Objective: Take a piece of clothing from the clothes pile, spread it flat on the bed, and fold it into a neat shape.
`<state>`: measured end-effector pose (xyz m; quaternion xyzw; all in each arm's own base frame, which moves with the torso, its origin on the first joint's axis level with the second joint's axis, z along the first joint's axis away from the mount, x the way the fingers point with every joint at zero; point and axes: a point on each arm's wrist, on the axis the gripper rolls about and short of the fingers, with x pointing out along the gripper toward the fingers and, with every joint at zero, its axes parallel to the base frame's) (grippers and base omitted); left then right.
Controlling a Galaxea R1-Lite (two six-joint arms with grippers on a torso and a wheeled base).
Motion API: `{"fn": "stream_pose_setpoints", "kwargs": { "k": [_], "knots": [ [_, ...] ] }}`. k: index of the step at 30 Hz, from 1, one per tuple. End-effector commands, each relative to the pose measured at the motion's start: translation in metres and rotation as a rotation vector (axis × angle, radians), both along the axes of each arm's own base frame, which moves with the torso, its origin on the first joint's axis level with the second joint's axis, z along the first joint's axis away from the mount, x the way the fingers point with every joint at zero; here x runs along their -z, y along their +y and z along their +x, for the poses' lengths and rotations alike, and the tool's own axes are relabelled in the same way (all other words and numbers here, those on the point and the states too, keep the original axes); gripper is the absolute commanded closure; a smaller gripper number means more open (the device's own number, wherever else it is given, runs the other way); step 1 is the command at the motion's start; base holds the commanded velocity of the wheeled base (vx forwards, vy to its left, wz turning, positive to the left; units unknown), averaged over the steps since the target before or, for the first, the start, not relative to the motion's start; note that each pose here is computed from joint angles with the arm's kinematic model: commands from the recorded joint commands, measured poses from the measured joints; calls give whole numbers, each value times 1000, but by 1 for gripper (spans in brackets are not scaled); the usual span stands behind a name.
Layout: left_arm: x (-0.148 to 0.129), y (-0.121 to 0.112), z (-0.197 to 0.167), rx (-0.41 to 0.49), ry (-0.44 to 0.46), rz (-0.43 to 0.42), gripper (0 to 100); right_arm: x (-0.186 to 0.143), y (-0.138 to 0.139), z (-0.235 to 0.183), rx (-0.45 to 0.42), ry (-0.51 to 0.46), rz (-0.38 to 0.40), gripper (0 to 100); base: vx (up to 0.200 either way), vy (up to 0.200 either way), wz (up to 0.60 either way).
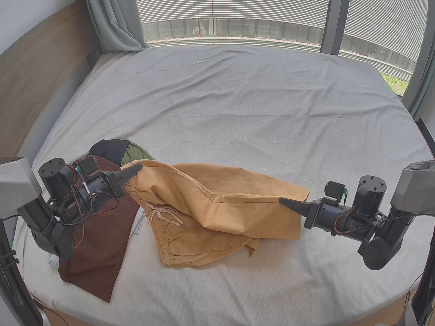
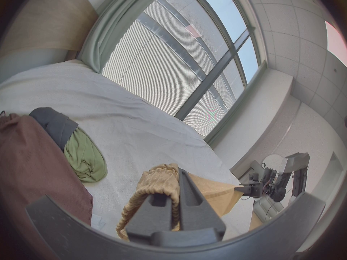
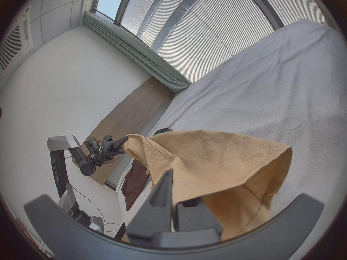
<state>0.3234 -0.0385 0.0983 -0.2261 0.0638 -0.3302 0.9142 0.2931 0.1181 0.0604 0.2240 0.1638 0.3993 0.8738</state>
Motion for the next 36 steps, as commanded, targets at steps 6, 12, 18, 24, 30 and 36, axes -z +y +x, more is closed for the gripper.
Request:
{"fn": "stream_pose_setpoints", "kwargs": {
  "k": [6, 12, 18, 24, 30, 36],
  "knots": [
    [-4, 1, -2, 19, -65, 61, 100, -35, -4, -11, -2, -100, 35, 100, 0, 0, 0],
    [-4, 0, -1, 39, -102, 100, 100, -42, -5, -15, -2, -120, 44, 100, 0, 0, 0],
    [-8, 2, 0, 45, -143, 131, 100, -49, -6, -16, 1, -140, 51, 100, 0, 0, 0],
    [-21, 2, -6, 69, -194, 138, 100, -54, -10, -15, 14, -162, 55, 100, 0, 0, 0],
    [-28, 2, -9, 84, -220, 140, 100, -59, -14, -15, 25, -178, 60, 100, 0, 0, 0],
    [-29, 2, -8, 117, -274, 191, 100, -65, -15, -17, 28, -196, 67, 100, 0, 0, 0]
  ]
}}
